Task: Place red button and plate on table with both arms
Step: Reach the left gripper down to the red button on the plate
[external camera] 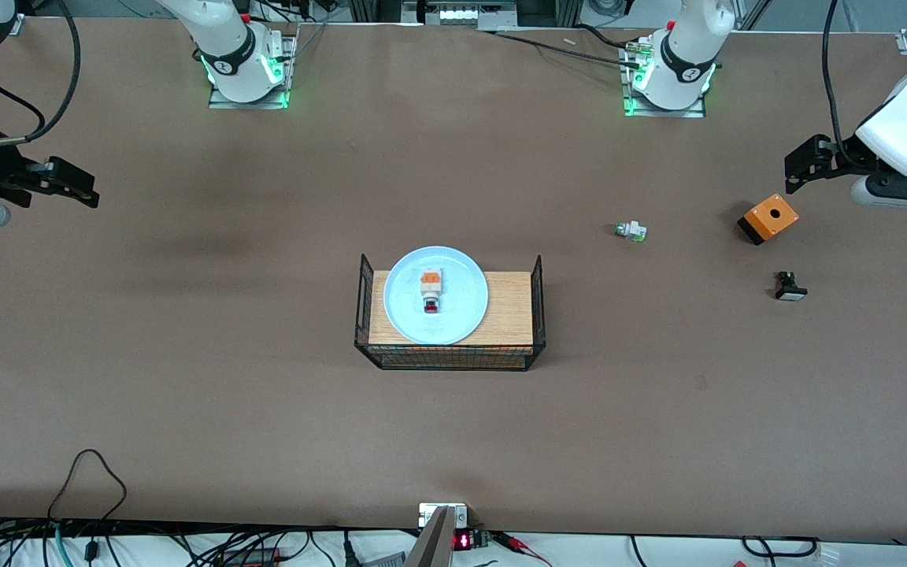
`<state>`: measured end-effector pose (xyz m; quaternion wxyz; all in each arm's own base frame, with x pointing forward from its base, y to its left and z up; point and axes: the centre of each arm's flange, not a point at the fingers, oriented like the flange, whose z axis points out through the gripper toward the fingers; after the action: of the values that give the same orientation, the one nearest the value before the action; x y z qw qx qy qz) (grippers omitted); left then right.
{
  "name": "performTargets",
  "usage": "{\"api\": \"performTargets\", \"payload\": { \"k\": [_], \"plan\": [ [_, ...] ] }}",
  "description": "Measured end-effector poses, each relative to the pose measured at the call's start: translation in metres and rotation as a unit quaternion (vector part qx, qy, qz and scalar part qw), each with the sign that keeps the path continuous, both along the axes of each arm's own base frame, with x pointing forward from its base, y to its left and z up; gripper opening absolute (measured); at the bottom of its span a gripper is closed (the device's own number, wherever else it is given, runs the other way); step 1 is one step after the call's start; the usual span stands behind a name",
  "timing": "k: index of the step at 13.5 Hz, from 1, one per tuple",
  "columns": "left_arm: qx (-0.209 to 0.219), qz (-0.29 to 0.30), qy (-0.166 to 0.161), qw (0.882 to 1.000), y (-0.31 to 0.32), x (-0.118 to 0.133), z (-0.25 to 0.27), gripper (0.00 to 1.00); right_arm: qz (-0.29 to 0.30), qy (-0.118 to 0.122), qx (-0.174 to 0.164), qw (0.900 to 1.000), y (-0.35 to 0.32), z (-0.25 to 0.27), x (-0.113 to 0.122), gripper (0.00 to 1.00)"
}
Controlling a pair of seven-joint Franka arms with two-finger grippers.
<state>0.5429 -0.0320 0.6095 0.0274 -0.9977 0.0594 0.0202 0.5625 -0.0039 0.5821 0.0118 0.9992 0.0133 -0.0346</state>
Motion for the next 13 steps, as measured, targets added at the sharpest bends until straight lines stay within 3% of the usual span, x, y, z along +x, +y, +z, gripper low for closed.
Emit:
{"api": "performTargets", "payload": {
  "k": [7,10,13],
  "plan": [
    [-0.017,-0.013,0.012,1.000,-0.027,-0.005,0.000,1.00,0.009,0.001,0.001,1.000,0.000,0.000,0.000,1.00],
    [-0.044,-0.002,0.022,0.999,-0.108,-0.019,0.002,1.00,0.009,0.001,0.001,1.000,0.000,0.000,0.000,1.00],
    [-0.087,0.040,0.054,0.994,-0.197,-0.030,-0.014,1.00,0.009,0.000,0.001,1.000,0.000,0.001,0.000,1.00]
  ]
}}
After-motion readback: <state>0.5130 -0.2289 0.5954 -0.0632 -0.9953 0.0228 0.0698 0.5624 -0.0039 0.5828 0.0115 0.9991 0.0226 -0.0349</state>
